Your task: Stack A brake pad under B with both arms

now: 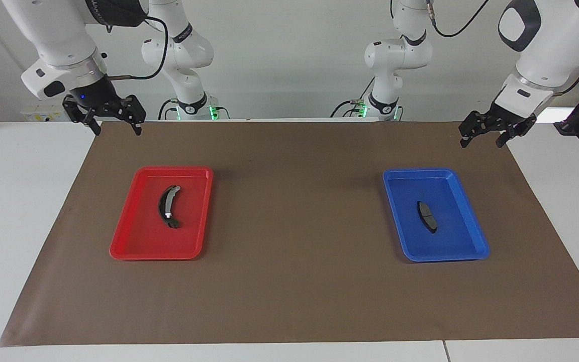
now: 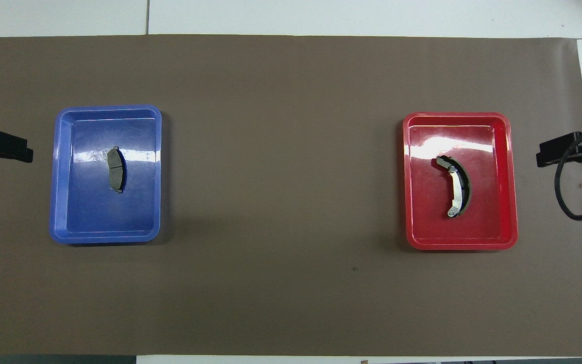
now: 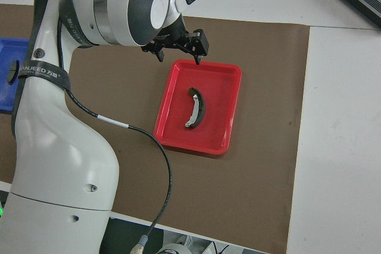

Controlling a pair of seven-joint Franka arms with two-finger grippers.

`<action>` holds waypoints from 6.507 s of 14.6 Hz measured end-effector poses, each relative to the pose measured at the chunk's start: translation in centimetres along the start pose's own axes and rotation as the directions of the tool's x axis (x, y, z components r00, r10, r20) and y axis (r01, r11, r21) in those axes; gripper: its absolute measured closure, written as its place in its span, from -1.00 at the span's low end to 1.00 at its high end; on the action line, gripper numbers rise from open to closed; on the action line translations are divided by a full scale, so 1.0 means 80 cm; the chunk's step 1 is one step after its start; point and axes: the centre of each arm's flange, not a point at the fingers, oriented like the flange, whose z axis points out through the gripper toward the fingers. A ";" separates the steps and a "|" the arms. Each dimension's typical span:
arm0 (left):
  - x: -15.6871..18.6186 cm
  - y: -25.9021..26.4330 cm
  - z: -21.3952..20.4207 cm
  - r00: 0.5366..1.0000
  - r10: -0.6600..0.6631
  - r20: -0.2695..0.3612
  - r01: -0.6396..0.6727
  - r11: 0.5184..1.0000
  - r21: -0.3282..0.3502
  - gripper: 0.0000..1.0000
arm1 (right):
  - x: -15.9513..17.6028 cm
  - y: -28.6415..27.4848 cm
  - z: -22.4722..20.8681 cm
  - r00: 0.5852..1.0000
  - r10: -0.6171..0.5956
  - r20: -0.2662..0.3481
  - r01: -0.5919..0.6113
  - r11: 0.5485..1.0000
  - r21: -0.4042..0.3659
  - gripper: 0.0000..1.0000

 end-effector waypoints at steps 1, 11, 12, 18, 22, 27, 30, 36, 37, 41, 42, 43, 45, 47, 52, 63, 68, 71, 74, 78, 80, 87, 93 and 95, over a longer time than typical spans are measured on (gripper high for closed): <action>0.000 0.000 0.000 1.000 0.000 0.000 0.000 1.000 0.000 -0.97 | 0.000 0.000 0.000 1.000 0.000 0.000 0.000 1.000 0.000 -1.00; -0.001 0.001 0.006 1.000 0.002 0.011 -0.002 1.000 -0.001 -0.96 | 0.000 0.001 0.000 1.000 0.001 0.000 -0.001 1.000 0.000 -1.00; -0.001 0.002 0.007 1.000 0.003 0.009 -0.003 1.000 -0.001 -0.97 | 0.000 0.001 0.000 1.000 0.001 0.000 -0.001 1.000 0.000 -1.00; -0.002 0.005 0.079 0.999 0.003 -0.040 -0.003 1.000 0.003 -0.97 | 0.000 0.001 0.000 1.000 0.001 0.000 -0.001 1.000 0.000 -1.00; 0.000 0.021 0.168 0.998 -0.017 -0.052 0.018 1.000 0.003 -0.96 | 0.000 0.001 0.000 1.000 0.001 0.000 -0.001 1.000 0.000 -1.00; 0.023 0.037 0.269 0.999 -0.019 -0.041 0.019 1.000 0.001 -0.96 | 0.000 0.001 0.000 1.000 0.001 0.000 -0.001 1.000 0.000 -1.00; 0.028 0.045 0.310 0.998 -0.023 -0.061 0.023 1.000 0.000 -0.96 | 0.000 0.001 0.000 1.000 0.001 0.000 -0.001 1.000 0.000 -1.00; 0.022 0.038 0.352 0.997 -0.035 -0.072 0.035 0.999 0.001 -0.96 | 0.000 0.001 0.000 1.000 0.001 0.000 -0.001 1.000 0.000 -1.00; 0.023 0.036 0.360 0.997 -0.038 -0.071 0.039 0.999 0.001 -0.96 | 0.000 0.001 0.000 1.000 0.001 0.000 -0.001 1.000 0.000 -1.00; 0.027 0.024 0.400 0.997 -0.057 -0.057 0.057 0.998 0.001 -0.92 | 0.000 0.001 0.000 1.000 0.001 0.000 -0.001 1.000 0.000 -1.00; 0.028 0.024 0.399 0.997 -0.057 -0.061 0.057 0.998 0.001 -0.74 | 0.000 0.001 0.000 1.000 0.001 0.000 -0.001 1.000 0.000 -1.00; 0.029 0.024 0.396 0.996 -0.057 -0.066 0.057 0.998 0.001 -0.52 | 0.000 0.001 0.000 1.000 0.001 0.000 -0.001 1.000 0.000 -1.00; 0.029 0.024 0.392 0.996 -0.055 -0.071 0.055 0.998 0.001 0.00 | 0.000 0.001 0.000 1.000 0.001 0.000 -0.001 1.000 0.000 -1.00; 0.029 0.024 0.384 0.996 -0.054 -0.074 0.055 0.999 0.001 0.12 | 0.000 0.001 0.000 1.000 0.001 0.000 -0.001 1.000 0.000 -1.00; 0.032 0.026 0.369 0.995 -0.050 -0.082 0.050 0.999 0.001 0.22 | 0.000 0.001 0.000 1.000 0.001 0.000 -0.001 1.000 0.000 -1.00; 0.018 0.327 0.288 0.991 0.082 -0.104 -0.086 0.995 -0.040 0.22 | 0.014 -0.002 0.045 0.997 -0.004 -0.080 0.004 1.000 0.001 -1.00; -0.023 0.479 0.365 0.985 0.089 -0.149 -0.106 0.988 -0.116 0.22 | 0.023 -0.013 0.183 0.998 -0.004 -0.062 0.006 0.999 0.041 -1.00; -0.018 0.493 0.391 0.986 0.084 -0.147 -0.102 0.988 -0.119 0.22 | 0.025 -0.017 0.280 0.994 -0.027 -0.109 0.034 0.998 0.060 -1.00; -0.015 0.491 0.391 0.986 0.081 -0.148 -0.099 0.988 -0.119 0.09 | 0.016 -0.019 0.355 0.990 -0.048 -0.132 0.055 0.997 0.052 -1.00; 0.009 0.456 0.383 0.989 0.029 -0.146 -0.046 0.993 -0.113 -0.81 | 0.015 -0.021 0.397 0.992 -0.047 -0.121 0.054 0.997 0.051 -1.00; 0.033 0.409 0.356 0.991 -0.017 -0.129 0.004 0.995 -0.104 -0.96 | 0.014 -0.022 0.413 0.994 -0.047 -0.101 0.052 0.997 0.052 -1.00; 0.065 0.183 0.206 0.992 0.122 -0.030 -0.123 0.991 -0.056 -0.96 | 0.013 -0.020 0.419 0.989 -0.124 -0.084 0.129 0.991 0.048 -0.34; 0.055 0.037 0.100 0.986 0.164 0.027 -0.163 0.985 -0.051 -0.96 | 0.013 -0.021 0.410 0.986 -0.167 -0.009 0.167 0.984 0.062 0.15; 0.033 0.018 0.069 0.987 0.155 0.041 -0.154 0.988 -0.031 -0.96 | 0.033 -0.030 0.372 0.985 -0.173 0.006 0.172 0.983 0.069 0.15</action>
